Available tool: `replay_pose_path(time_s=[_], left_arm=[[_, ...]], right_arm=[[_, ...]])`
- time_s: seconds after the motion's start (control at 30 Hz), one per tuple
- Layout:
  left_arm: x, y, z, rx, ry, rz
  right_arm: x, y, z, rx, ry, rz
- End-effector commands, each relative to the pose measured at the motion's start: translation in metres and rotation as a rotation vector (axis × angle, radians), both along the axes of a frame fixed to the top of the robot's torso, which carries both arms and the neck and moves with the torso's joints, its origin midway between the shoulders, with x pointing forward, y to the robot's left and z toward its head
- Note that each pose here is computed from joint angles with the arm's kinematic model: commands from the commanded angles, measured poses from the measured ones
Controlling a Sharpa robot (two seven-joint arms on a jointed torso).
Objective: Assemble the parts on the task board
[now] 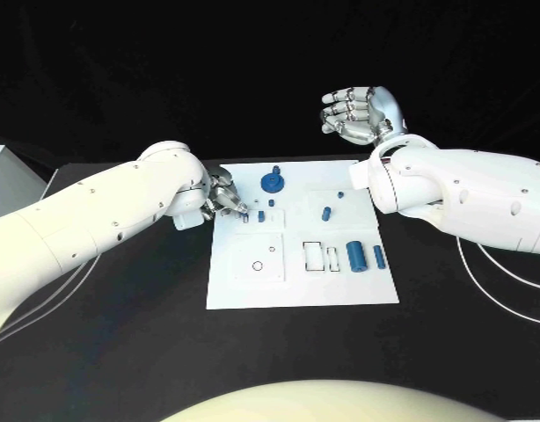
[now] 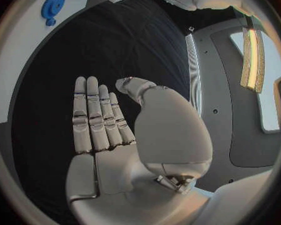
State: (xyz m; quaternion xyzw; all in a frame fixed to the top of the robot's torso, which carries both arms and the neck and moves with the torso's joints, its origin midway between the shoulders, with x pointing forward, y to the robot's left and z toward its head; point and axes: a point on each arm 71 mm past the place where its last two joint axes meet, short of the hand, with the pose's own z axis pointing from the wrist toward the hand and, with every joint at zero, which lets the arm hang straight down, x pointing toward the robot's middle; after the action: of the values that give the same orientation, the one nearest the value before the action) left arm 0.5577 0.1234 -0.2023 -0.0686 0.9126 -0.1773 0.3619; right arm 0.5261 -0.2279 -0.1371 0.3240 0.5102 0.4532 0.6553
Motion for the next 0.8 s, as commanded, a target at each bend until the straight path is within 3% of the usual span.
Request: replay_pose_path(time_s=[0.03,0.8], left_arm=[[-0.0011,-0.0019,-0.0014,0.0,0.017,-0.011],[-0.0023,-0.0007,-0.0088,0.003,0.034,-0.008]], right_arm=[[0.0,0.0022,0.001,0.039,-0.012,0.041],[0.0009,0.0027,-0.0001,0.055,0.002,0.056]])
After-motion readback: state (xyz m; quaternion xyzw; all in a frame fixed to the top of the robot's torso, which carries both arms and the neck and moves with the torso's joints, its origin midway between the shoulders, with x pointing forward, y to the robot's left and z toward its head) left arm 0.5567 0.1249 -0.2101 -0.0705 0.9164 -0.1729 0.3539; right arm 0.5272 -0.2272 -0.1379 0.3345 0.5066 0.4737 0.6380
